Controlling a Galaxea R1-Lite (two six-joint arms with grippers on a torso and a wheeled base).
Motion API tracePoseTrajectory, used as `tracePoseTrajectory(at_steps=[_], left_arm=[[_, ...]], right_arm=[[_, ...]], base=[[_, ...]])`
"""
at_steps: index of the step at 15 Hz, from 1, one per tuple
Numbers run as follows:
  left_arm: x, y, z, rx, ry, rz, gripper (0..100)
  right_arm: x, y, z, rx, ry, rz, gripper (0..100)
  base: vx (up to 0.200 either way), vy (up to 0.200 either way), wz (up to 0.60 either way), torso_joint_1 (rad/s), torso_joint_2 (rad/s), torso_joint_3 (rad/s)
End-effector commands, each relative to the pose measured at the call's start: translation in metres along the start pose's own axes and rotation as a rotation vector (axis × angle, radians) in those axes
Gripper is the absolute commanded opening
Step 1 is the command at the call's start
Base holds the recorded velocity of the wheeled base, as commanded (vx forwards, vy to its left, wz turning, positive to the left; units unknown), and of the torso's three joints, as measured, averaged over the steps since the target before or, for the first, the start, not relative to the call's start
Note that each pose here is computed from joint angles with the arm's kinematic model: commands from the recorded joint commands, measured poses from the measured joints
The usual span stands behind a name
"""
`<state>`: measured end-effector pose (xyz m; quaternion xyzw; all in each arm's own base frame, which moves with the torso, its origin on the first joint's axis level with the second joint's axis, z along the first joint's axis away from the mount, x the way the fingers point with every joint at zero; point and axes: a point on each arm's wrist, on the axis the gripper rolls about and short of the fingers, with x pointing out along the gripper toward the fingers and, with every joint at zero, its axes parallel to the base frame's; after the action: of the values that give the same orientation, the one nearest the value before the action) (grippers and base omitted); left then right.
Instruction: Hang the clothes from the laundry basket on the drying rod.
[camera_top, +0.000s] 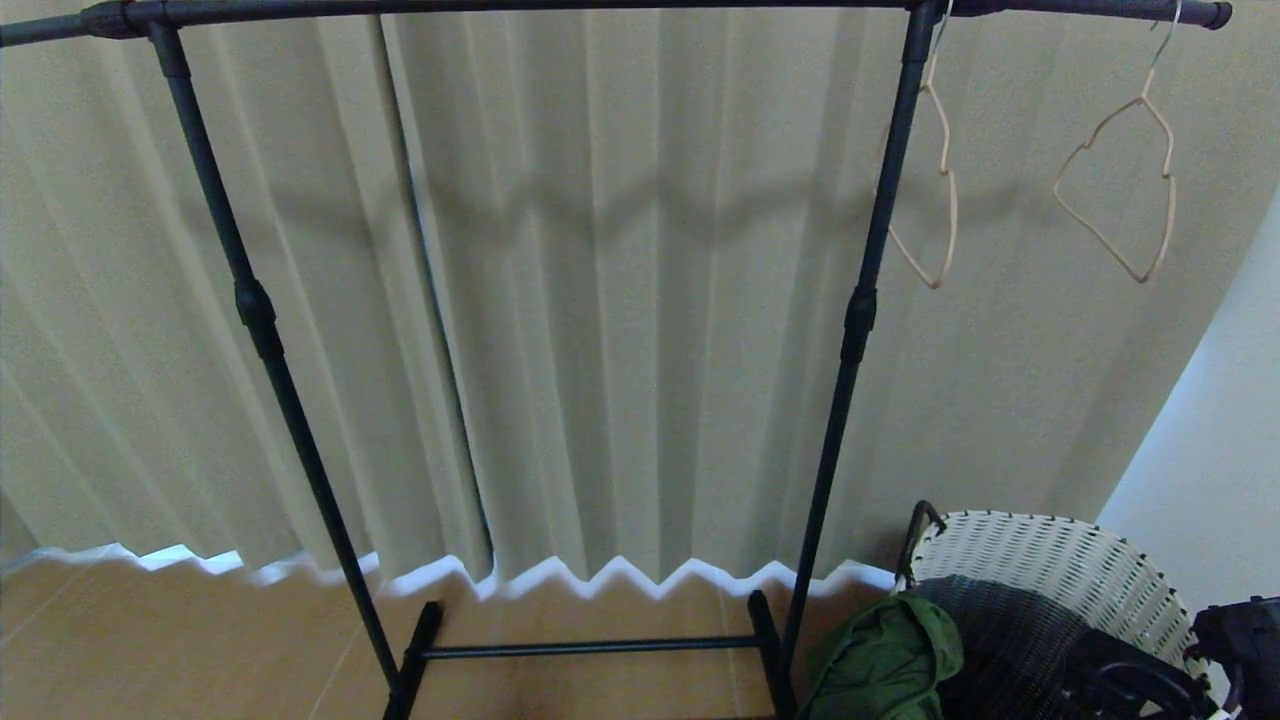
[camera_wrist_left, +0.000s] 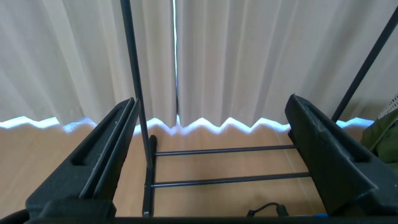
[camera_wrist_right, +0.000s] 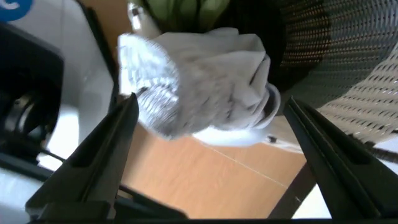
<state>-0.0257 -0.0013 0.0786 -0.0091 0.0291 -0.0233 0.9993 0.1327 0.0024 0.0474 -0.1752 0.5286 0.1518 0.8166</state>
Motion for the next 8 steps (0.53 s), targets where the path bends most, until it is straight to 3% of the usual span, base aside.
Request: tracePoseTrajectory(at_steps=[1,5,6,8], left_arm=[[0.000,0.000,0.000,0.000,0.000,0.001,100],[0.000,0.000,0.000,0.000,0.000,0.003,100],[0.000,0.000,0.000,0.000,0.000,0.003,100],[0.000,0.000,0.000,0.000,0.000,0.003,100]], right_arm=[[0.022,-0.006,0.005,0.012,0.068,-0.022,100],[0.042,-0.010,0.003,0.019,0.081,-0.070,100],[0.044,-0.010,0.003,0.019,0.074,-0.086,0],[0.046,-0.012,0.004,0.018,0.059,-0.135,0]], base=[[0.000,0.000,0.00,0.000,0.00,0.000],[0.000,0.000,0.00,0.000,0.00,0.000],[0.000,0.000,0.00,0.000,0.00,0.000],[0.000,0.000,0.00,0.000,0.00,0.000]])
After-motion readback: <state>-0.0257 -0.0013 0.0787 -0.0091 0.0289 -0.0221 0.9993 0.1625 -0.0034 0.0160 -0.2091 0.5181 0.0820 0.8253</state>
